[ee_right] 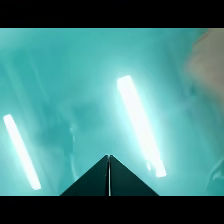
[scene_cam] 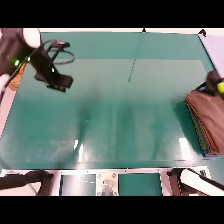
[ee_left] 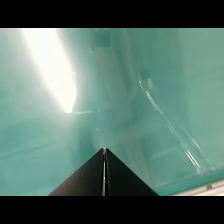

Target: Fold the shirts.

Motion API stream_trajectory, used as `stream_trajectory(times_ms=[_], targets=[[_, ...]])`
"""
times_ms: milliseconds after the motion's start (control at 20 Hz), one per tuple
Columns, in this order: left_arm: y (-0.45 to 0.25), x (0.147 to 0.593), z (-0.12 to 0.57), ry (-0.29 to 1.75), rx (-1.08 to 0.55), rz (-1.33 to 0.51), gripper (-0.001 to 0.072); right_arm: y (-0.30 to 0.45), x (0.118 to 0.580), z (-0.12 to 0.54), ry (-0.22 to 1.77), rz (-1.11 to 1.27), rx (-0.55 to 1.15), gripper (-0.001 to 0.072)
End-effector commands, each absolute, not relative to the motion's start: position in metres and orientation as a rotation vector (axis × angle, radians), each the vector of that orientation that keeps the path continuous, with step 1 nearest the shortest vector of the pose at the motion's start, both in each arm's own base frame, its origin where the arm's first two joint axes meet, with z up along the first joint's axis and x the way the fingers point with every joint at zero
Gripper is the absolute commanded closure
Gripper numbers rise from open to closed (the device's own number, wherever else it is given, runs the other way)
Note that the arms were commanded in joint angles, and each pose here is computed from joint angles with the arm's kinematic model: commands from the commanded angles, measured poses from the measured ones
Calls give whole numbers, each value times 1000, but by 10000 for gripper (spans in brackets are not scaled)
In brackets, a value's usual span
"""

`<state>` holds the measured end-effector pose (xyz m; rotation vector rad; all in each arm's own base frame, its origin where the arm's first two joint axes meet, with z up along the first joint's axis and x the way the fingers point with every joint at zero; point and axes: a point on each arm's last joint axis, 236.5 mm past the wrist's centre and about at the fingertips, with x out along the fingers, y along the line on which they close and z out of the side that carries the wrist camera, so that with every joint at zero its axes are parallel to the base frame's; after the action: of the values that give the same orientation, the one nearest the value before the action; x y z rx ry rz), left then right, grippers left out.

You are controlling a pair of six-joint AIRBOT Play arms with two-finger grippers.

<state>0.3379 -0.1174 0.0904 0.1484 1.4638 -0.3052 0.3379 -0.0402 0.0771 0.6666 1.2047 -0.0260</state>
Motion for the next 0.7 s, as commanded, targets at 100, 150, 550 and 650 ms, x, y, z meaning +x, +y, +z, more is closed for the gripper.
stream_trajectory(times_ms=[100,150,550,650], targets=[[-105,260,49,1438,79,-286,686,57,255,5,1255,128,613,685],[-104,252,44,1444,76,-288,686,62,254,5,1233,139,619,684],[-102,243,42,1476,82,-287,686,66,251,13,1214,158,611,684],[-101,243,42,1476,82,-286,685,66,251,13,1214,157,611,684]])
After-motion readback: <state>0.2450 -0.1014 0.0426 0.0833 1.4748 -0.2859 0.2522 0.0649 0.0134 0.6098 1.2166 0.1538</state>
